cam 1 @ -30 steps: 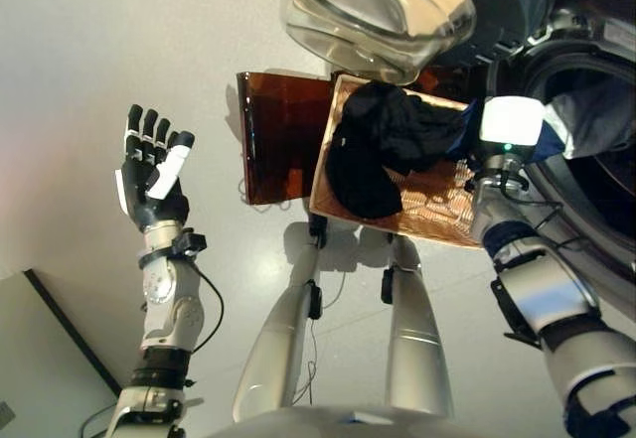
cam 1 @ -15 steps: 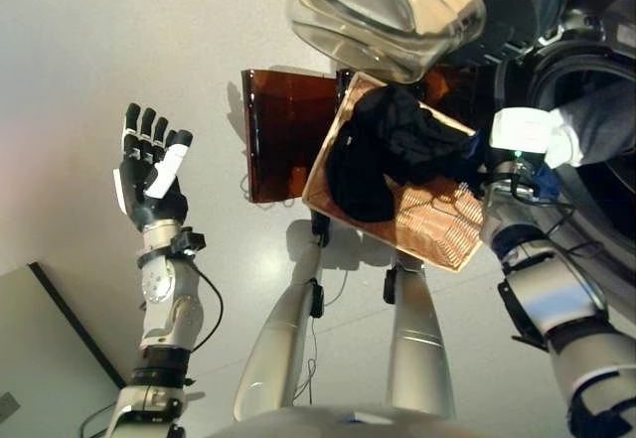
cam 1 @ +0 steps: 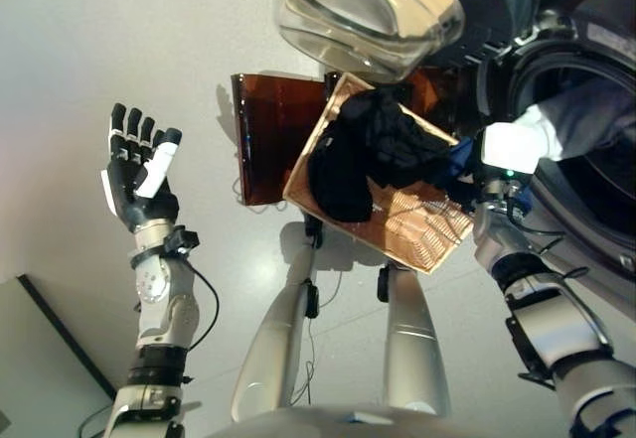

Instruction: Pick up the clothes and place them into the washing machine

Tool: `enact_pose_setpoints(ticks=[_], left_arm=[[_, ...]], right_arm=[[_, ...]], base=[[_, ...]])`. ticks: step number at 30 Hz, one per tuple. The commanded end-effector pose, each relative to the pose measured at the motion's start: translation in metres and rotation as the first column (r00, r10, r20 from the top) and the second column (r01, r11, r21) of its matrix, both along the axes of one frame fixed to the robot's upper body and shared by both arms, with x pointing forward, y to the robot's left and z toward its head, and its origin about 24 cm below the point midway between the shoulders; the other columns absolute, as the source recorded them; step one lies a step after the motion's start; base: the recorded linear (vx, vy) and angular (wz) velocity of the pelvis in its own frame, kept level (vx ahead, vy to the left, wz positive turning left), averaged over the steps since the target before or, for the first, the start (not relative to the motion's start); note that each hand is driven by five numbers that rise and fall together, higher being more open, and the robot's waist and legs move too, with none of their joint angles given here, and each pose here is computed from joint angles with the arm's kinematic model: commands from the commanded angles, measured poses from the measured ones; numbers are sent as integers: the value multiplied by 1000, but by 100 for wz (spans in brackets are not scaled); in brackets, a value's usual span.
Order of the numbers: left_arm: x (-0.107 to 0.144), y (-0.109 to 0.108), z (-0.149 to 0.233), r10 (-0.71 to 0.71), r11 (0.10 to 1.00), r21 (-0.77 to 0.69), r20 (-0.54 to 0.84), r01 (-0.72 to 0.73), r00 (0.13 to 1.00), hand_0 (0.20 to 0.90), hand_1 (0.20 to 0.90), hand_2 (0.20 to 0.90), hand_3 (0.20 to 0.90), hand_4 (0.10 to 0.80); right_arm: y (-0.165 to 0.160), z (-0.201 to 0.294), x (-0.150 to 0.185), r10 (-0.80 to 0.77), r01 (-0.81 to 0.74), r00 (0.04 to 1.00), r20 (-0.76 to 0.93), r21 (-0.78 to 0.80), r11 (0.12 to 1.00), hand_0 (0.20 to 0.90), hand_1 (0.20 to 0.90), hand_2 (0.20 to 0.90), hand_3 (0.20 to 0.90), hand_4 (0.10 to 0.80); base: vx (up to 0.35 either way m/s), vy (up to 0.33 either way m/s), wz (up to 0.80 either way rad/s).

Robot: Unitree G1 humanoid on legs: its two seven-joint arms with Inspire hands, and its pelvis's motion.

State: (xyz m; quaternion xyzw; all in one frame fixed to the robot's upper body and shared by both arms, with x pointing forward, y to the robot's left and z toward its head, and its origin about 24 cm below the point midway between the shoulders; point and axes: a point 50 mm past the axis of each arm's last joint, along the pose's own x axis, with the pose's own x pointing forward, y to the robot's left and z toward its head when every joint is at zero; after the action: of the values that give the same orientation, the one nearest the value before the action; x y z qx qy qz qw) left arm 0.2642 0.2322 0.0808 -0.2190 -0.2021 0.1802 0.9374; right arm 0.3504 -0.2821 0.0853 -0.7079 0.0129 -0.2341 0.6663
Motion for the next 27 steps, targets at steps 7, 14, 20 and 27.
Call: enact_pose_setpoints(ticks=[7,14,20,27], left_arm=[[-18,29,32,119,987,83,196,-137,973,900,900,900,900,800],[-19,30,29,113,988,85,190,-131,975,900,900,900,900,800],[-20,29,28,102,989,86,192,-120,976,900,900,900,900,800],[-20,28,28,89,990,92,197,-108,976,900,900,900,900,800]], right_arm=[[8,77,16,120,-99,940,319,-82,992,200,200,200,200,300],[8,94,16,174,-137,916,360,-126,982,200,200,200,200,300],[4,106,13,200,-156,891,407,-140,978,200,200,200,200,300],[11,107,11,279,-233,870,406,-159,959,200,200,200,200,300]], base=[[0,0,0],[13,-9,4],[5,-3,1],[0,0,0]])
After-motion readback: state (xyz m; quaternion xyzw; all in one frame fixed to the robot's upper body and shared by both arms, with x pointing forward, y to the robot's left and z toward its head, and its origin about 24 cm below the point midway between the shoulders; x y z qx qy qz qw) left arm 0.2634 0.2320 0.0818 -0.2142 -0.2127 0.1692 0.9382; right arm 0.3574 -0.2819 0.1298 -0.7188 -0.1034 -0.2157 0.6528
